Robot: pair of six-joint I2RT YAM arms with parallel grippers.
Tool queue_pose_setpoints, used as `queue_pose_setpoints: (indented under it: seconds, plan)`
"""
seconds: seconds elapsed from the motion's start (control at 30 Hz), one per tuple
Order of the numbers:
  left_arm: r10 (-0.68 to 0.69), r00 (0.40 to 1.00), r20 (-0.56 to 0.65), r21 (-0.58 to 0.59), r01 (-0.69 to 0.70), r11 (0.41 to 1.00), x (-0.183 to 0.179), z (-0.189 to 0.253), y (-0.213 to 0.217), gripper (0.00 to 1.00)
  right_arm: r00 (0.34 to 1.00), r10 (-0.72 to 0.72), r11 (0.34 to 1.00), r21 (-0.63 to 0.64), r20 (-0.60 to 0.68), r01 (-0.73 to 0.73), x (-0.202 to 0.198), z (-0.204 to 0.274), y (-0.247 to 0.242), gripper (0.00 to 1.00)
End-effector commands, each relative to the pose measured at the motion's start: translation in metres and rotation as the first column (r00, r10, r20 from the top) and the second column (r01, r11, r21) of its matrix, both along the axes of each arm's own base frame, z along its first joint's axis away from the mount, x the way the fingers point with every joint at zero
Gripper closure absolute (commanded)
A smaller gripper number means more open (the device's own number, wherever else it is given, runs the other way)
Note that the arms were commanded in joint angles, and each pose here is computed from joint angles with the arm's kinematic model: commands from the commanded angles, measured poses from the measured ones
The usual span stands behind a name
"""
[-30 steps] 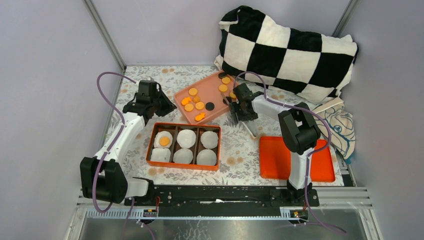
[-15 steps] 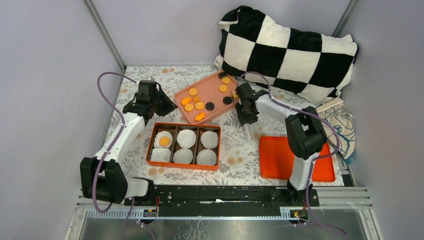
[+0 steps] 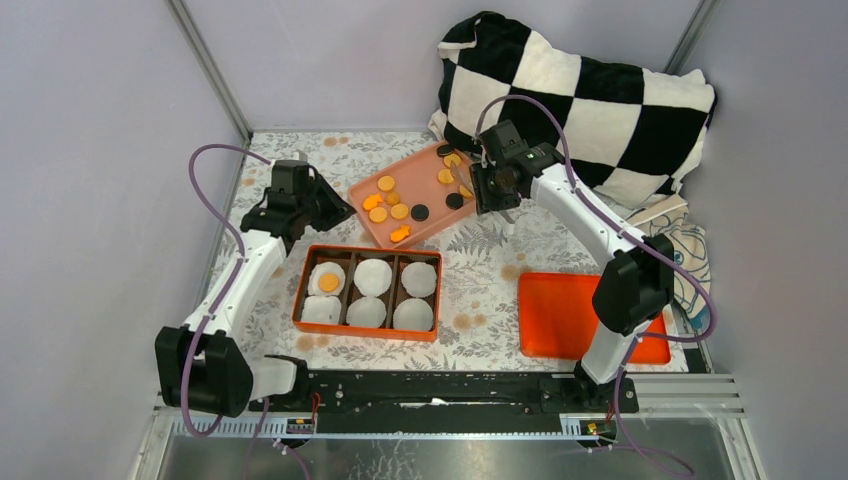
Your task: Pack the cookies
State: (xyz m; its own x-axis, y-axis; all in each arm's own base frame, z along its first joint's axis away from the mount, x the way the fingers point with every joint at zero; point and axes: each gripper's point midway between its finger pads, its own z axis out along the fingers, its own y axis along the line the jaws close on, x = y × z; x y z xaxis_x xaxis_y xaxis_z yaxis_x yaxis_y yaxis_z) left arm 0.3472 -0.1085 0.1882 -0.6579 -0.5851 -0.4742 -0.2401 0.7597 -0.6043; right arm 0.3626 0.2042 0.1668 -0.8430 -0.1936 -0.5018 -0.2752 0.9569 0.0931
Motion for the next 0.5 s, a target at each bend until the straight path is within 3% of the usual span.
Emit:
queue_pose_setpoints:
  seconds: [0.0, 0.1, 0.47]
  plan:
    - [-0.015, 0.997, 0.077, -0.008, 0.016, 1.000, 0.003, 0.020, 0.000, 0.72, 0.999, 0.051, 0.998, 0.036, 0.017, -0.052, -0.010, 0.020, 0.007, 0.53]
    - [-0.014, 0.997, 0.080, -0.009, 0.015, 1.000, 0.004, 0.020, 0.000, 0.72, 0.996, 0.092, 0.994, 0.052, 0.002, -0.092, -0.014, 0.014, 0.019, 0.48]
    - [-0.013, 0.997, 0.072, 0.005, 0.013, 1.000, 0.006, 0.017, 0.001, 0.72, 0.963, 0.264, 0.964, 0.058, -0.059, -0.261, -0.043, -0.019, 0.079, 0.49]
